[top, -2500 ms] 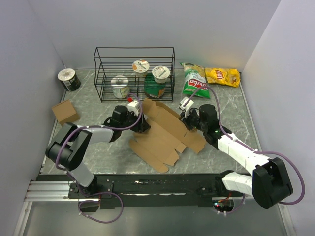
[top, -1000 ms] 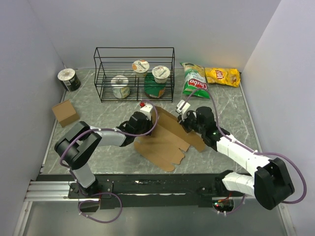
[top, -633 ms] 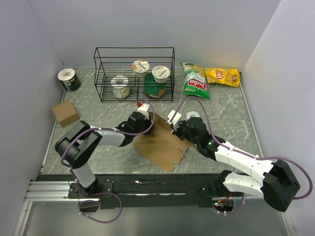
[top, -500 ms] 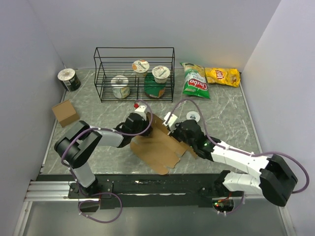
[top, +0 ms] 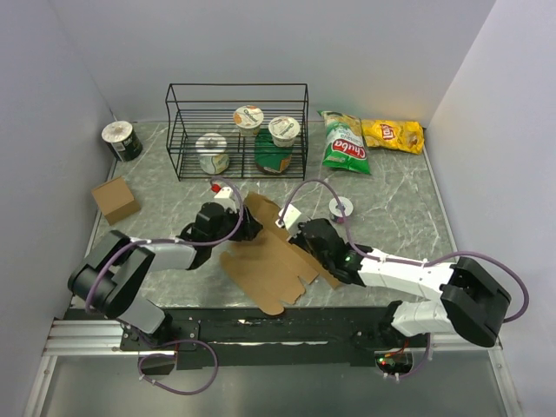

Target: Fold the paper box

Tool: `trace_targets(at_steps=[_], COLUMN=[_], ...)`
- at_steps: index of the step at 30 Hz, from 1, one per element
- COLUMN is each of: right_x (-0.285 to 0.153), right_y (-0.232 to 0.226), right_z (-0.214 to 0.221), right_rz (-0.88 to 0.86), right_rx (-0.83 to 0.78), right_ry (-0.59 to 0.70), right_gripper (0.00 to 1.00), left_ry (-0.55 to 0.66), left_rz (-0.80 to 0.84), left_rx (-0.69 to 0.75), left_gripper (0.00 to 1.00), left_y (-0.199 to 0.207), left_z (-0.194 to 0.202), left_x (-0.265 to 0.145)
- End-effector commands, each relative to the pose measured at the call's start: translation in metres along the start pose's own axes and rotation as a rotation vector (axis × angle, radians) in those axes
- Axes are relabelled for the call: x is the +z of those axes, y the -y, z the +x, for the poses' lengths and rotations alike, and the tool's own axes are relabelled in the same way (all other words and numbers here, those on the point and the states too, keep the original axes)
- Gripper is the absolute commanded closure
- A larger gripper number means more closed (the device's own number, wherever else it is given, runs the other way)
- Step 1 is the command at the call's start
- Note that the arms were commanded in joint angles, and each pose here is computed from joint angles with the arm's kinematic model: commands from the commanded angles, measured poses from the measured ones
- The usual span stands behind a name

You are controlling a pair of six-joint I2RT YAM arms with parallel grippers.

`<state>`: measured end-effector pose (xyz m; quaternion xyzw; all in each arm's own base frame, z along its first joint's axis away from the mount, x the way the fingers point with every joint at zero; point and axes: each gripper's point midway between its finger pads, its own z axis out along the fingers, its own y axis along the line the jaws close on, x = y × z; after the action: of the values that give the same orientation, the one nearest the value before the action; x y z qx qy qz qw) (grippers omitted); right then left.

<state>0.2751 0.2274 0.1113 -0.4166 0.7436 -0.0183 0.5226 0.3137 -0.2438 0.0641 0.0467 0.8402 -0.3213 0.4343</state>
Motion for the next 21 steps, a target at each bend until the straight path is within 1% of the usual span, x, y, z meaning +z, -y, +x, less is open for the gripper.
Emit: trace_targets(at_steps=[1,4,7,9,11,13,14,17,18,20,21], right_x=[0.003,0.008,0.015,0.020,0.025,0.034,0.037,0.047,0.049,0.052,0.051], right_y=[0.026,0.031,0.042,0.050,0.053,0.055,0.056,0.050,0.047,0.042,0.038], right_z=[-0.032,-0.039,-0.046,-0.056,-0.069,-0.073,-0.080,-0.085,-0.085,-0.084,-0.084], right_rz=[0.114,0.137,0.156,0.158,0.156,0.161,0.160,0.139,0.129,0.112,0.101], right_rx=[0.003,-0.039,-0.070,-0.085,-0.137,-0.188,-0.199,-0.229,-0.229,-0.226,-0.217], right_ry=[0.065,0.082,0.094,0.124,0.169,0.177,0.189,0.201,0.204,0.205,0.209], right_gripper=[1.00,1.00,1.00,1.00,1.00,1.00,1.00,1.00,1.00,1.00,1.00], left_ry=[0.054,0.073,0.079,0.069,0.063,0.042,0.034,-0.012,0.001,-0.028,-0.029], left_rz=[0.045,0.004,-0.004,0.032,0.113,0.149,0.183,0.191,0.218,0.224,0.242], left_rx=[-0.007,-0.005,-0.030,-0.044,-0.057,-0.086,-0.088,-0.113,-0.109,-0.127,-0.133], left_gripper=[0.32,0.29,0.31,0.33,0.37,0.42,0.43,0.44,0.44,0.46,0.47], left_y=[0.010,0.001,-0.005,-0.001,0.011,0.014,0.018,0.013,0.017,0.015,0.019], left_z=[-0.010,-0.009,-0.008,-0.005,0.002,0.013,0.017,0.034,0.032,0.042,0.040], left_x=[-0.016,-0.024,-0.029,-0.031,-0.034,-0.036,-0.034,-0.028,-0.026,-0.020,-0.018])
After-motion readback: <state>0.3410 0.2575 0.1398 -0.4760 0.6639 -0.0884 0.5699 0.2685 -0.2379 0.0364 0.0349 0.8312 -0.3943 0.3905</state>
